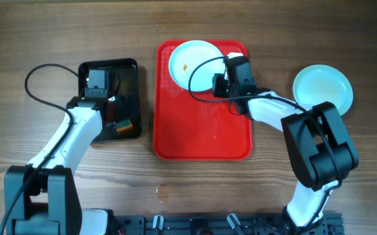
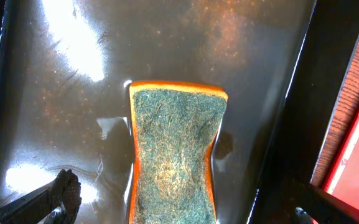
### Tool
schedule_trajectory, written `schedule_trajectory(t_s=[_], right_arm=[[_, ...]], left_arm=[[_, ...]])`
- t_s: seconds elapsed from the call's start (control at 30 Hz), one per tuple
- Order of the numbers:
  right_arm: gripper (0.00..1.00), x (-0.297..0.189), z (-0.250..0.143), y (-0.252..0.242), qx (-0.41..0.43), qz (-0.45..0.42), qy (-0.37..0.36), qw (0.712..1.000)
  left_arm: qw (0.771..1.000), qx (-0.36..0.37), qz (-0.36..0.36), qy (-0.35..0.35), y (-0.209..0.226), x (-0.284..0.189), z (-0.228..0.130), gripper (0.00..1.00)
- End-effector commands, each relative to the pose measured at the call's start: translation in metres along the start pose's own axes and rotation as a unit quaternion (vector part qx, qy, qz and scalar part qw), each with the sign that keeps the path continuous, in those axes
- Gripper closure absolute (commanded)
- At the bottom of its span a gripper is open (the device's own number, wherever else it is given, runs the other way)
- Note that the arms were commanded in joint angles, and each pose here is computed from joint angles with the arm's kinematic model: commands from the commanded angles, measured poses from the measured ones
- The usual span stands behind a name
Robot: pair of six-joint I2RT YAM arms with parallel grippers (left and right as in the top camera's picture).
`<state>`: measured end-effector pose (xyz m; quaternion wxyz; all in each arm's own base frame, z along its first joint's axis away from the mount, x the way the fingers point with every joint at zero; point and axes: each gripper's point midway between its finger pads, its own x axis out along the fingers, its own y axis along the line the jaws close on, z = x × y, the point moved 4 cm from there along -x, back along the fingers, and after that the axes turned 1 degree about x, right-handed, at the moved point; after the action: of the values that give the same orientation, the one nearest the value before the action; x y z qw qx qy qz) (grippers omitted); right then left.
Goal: Clean dirty plates on tray and stack at the side
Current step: 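Move right gripper to the remaining plate on the red tray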
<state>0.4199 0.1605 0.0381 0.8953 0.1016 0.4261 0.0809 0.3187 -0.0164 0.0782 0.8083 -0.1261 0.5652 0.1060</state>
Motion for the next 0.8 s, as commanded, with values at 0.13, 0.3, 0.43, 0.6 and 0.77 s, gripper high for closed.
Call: schedule_trajectory(t_s=[0.13,0.3,0.43,0.6,0.77], right_arm=[[0.86,-0.037,-0.011,-0.009,0.019,-0.04,0.06,0.997],[0.9,-0.095,-0.012,-0.01,0.006,-0.053,0.094,0.994],[0.9,-0.116,-0.022,-0.01,0.008,-0.05,0.127,0.991],[0.69,-0.119,-0.038,-0.009,0.009,-0.041,0.169,0.985],[0.68,-0.108,-0.017,-0.001,-0.125,-0.001,0.114,0.986]], left_arm=[[1.0,0.005,-0.001,0.001,0.001,0.0,0.0,0.0],[1.0,0.005,-0.001,0.001,0.001,0.0,0.0,0.0],[1.0,0.004,-0.001,0.001,0.001,0.0,0.0,0.0],[1.0,0.005,-0.001,0.001,0.001,0.0,0.0,0.0],[1.0,0.005,-0.001,0.001,0.001,0.0,0.0,0.0]])
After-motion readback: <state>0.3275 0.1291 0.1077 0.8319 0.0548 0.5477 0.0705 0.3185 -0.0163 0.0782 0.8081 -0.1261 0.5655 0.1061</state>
